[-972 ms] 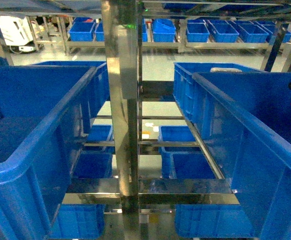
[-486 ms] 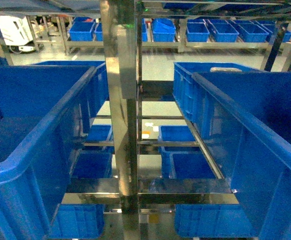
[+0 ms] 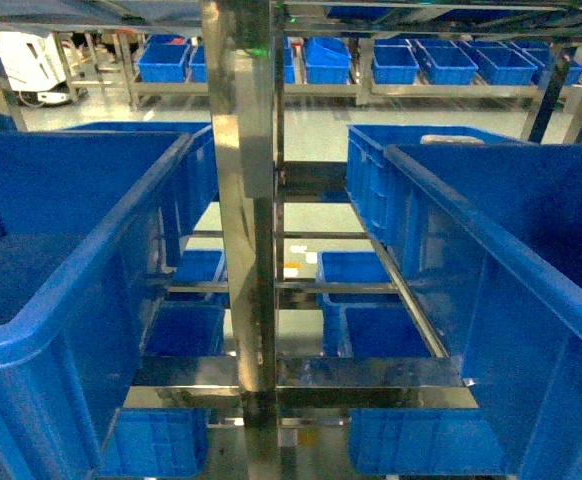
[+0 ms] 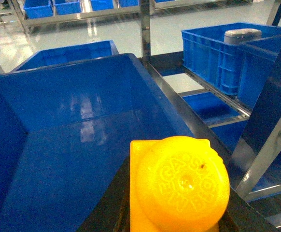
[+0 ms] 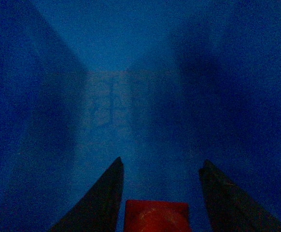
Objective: Sort and place red and yellow blocks in left bins
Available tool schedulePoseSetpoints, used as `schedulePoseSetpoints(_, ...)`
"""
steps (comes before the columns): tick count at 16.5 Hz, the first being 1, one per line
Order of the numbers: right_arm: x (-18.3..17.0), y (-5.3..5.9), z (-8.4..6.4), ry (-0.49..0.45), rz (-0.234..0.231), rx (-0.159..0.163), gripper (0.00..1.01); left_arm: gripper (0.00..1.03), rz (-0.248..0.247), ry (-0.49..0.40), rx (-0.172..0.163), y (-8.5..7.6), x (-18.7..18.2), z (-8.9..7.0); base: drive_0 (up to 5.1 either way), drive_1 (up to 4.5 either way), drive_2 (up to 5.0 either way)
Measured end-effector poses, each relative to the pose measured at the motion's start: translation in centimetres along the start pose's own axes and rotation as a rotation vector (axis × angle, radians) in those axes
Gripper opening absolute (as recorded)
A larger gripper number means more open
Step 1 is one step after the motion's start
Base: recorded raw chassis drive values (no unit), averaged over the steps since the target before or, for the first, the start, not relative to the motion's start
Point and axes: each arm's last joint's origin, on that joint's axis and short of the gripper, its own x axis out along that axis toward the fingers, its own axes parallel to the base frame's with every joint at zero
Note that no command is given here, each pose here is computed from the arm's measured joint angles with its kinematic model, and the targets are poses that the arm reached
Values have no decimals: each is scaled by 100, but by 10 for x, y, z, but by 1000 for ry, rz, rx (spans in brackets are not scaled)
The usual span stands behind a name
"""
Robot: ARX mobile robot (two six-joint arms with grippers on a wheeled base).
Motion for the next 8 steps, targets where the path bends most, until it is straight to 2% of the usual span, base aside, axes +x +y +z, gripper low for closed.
schedulePoseSetpoints(2,-2,2,-3,7,14,24,64,27,-1,0,0,0,0,0,0,0,0)
schedulePoseSetpoints(3,-7,6,-1,-22,11,17,75,27,-1,0,0,0,0,0,0,0,0)
schedulePoseSetpoints(5,-30,17,20,-92,41,-3,99,27,-1,0,0,0,0,0,0,0,0)
schedulePoseSetpoints(6,-53,23,30,-128,88,2,98,27,-1,0,0,0,0,0,0,0,0)
schedulePoseSetpoints(7,-81,31,34,-171,141,4,98,27,0,1,0,0,0,0,0,0,0)
schedulePoseSetpoints(8,-105,38,31,-184,186,10,98,27,-1,1,0,0,0,0,0,0,0)
